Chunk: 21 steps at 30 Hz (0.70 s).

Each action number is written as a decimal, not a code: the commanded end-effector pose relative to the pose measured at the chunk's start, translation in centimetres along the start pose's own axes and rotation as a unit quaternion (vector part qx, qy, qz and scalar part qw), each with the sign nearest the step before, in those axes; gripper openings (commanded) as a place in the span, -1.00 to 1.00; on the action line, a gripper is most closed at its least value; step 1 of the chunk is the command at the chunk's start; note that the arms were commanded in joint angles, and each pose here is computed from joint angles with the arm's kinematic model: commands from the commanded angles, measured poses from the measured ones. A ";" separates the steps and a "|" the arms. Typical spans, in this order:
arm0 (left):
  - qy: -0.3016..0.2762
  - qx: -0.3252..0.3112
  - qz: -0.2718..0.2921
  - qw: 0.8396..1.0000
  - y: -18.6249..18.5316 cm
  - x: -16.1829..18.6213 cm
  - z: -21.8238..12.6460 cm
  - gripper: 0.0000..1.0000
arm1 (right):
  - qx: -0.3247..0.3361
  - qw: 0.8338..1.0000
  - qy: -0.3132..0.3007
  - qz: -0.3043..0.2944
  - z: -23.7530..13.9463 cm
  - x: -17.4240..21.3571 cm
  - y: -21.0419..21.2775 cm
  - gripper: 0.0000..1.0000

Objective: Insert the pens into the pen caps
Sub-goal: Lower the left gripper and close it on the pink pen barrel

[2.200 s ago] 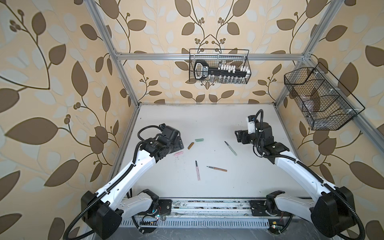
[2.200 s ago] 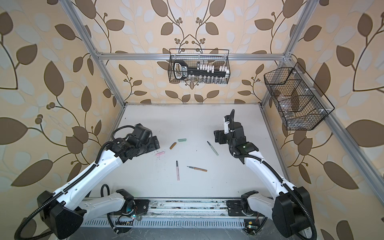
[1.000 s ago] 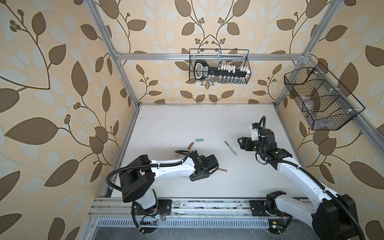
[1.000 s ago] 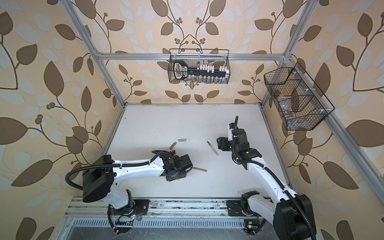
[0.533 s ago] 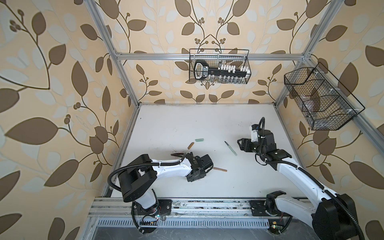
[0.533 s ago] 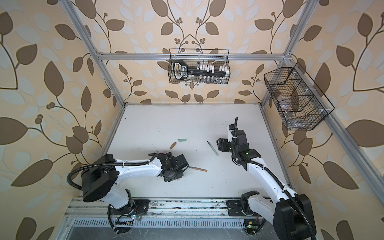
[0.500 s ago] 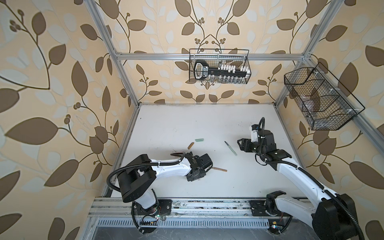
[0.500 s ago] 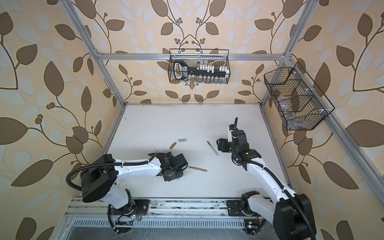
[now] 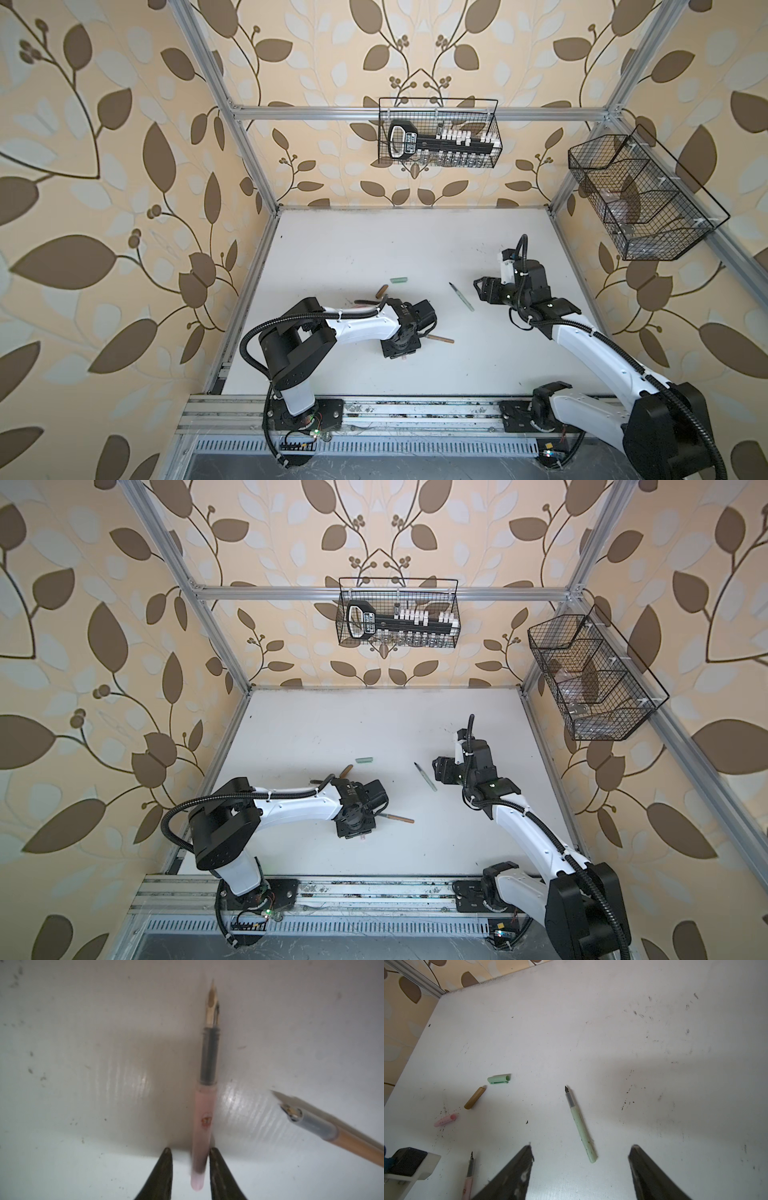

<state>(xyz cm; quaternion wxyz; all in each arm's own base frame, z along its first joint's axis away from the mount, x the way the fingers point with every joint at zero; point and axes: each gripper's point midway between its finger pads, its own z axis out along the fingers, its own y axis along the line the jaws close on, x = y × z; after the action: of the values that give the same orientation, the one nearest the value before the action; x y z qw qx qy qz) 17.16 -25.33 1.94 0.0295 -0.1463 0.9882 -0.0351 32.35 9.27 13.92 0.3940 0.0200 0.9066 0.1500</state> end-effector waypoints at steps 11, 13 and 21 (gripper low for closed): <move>0.023 -0.029 -0.005 0.999 1.9 0.4 0.4 -0.32 | -0.001 1.000 0.011 0.003 0.4 0.9 -0.2 0.49; 0.019 -0.035 -0.001 0.999 2.3 0.3 0.2 -0.36 | 0.000 1.000 0.011 0.003 0.5 0.9 -0.3 0.49; 0.010 -0.042 -0.007 0.999 3.2 -0.3 0.7 -0.40 | -0.003 1.000 0.017 0.006 0.9 1.1 -0.2 0.47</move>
<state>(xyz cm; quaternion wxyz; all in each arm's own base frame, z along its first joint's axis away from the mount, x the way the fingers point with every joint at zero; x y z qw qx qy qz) 16.89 -24.49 1.44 0.0090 -0.1491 0.9884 -0.0292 32.52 9.33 13.26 0.3863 0.0202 0.9101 0.1484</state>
